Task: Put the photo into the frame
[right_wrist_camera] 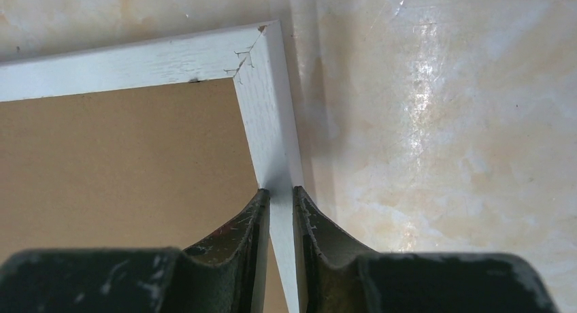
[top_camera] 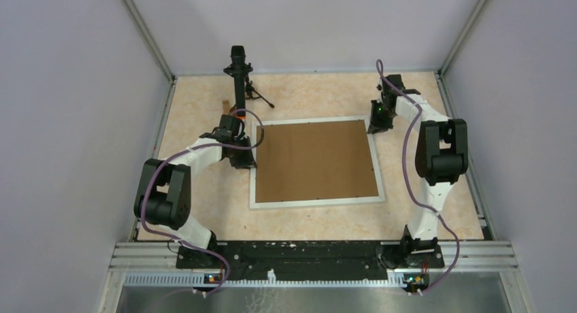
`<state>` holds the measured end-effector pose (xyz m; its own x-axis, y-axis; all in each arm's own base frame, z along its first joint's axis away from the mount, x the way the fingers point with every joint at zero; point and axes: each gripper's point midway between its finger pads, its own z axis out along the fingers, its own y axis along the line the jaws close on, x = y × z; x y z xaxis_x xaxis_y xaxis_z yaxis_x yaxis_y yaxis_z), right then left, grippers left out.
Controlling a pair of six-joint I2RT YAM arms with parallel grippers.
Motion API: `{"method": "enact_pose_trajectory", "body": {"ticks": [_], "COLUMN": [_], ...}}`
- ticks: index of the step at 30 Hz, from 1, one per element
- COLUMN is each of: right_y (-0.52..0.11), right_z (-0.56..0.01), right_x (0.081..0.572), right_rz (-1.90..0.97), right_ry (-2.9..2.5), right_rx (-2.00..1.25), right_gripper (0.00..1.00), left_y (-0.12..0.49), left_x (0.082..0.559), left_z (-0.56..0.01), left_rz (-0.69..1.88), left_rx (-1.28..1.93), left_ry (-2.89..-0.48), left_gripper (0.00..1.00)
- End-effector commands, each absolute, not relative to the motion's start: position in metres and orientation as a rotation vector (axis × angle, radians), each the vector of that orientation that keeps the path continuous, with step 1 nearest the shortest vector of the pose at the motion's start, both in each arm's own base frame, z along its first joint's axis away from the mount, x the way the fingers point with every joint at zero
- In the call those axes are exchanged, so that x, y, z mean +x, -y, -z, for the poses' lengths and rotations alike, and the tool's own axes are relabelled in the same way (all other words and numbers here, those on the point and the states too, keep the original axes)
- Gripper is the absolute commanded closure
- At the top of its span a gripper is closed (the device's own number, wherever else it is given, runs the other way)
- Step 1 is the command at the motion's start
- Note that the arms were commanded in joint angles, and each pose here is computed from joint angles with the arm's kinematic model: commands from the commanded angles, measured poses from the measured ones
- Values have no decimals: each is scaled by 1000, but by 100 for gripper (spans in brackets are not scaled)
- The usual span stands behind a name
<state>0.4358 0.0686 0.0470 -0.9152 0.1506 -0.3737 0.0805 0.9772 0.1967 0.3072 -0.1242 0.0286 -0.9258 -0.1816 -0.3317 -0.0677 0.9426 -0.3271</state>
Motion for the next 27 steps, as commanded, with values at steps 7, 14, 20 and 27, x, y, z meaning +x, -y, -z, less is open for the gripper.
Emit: {"method": "enact_pose_trajectory", "body": {"ticks": [7, 14, 20, 27], "right_y": [-81, -103, -129, -171], "right_z": [-9, 29, 42, 63], "right_x": [427, 383, 349, 329], "right_rz": [-209, -26, 49, 31], "right_ry": [-2805, -2925, -2972, -3017], "right_rx": [121, 38, 16, 1], "right_gripper": [81, 81, 80, 76], "left_y": [91, 91, 93, 96], "left_x": [269, 269, 271, 272], "left_z": [30, 29, 28, 27], "left_rz": [183, 183, 194, 218], "left_rx": [-174, -172, -181, -193], "left_ry": [-2925, -2922, -2916, -2916], "left_gripper": [84, 85, 86, 87]}}
